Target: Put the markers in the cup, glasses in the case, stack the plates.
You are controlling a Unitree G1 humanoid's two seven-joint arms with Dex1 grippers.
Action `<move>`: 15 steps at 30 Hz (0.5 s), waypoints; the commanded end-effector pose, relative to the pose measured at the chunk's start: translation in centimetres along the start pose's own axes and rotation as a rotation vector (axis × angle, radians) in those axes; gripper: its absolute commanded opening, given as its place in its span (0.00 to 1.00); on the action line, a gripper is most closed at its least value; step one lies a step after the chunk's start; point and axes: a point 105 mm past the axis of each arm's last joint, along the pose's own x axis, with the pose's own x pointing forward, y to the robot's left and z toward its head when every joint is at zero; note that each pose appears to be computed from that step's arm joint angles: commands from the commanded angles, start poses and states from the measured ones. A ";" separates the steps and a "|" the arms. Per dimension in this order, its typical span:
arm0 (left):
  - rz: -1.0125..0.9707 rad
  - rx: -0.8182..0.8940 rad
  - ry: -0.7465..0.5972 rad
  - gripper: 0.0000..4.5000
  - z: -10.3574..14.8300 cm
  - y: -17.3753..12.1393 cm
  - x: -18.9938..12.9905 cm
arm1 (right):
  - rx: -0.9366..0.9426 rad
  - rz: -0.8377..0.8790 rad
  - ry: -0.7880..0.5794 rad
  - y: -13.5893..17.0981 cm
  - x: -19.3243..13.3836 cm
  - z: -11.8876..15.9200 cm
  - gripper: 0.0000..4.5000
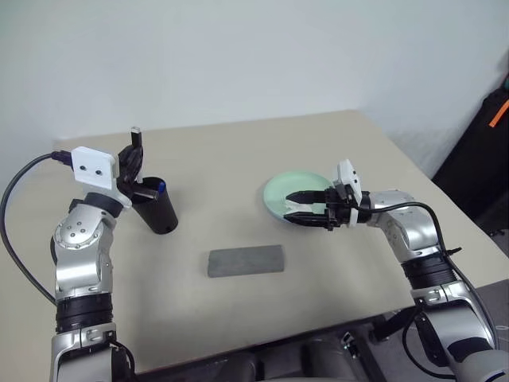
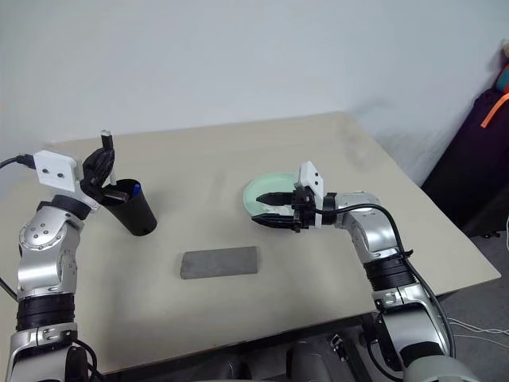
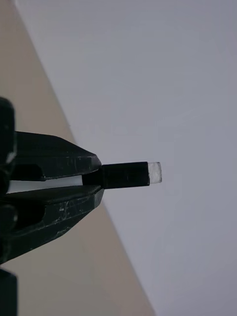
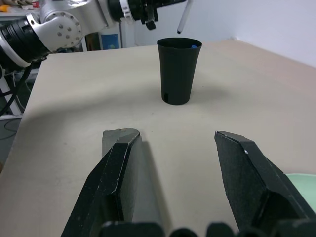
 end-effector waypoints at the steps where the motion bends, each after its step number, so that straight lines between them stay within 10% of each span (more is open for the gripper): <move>1: 0.025 0.008 -0.040 0.01 0.8 0.6 0.1 | -0.061 0.015 -0.049 -0.1 -0.1 2.3 0.57; 8: 0.032 -0.011 -0.016 0.01 -0.2 0.6 0.1 | -0.063 0.010 -0.053 -0.1 -0.2 2.3 0.57; 15: 0.031 -0.009 0.002 0.48 -0.9 0.2 0.1 | -0.064 0.004 -0.048 -0.3 -0.3 2.2 0.57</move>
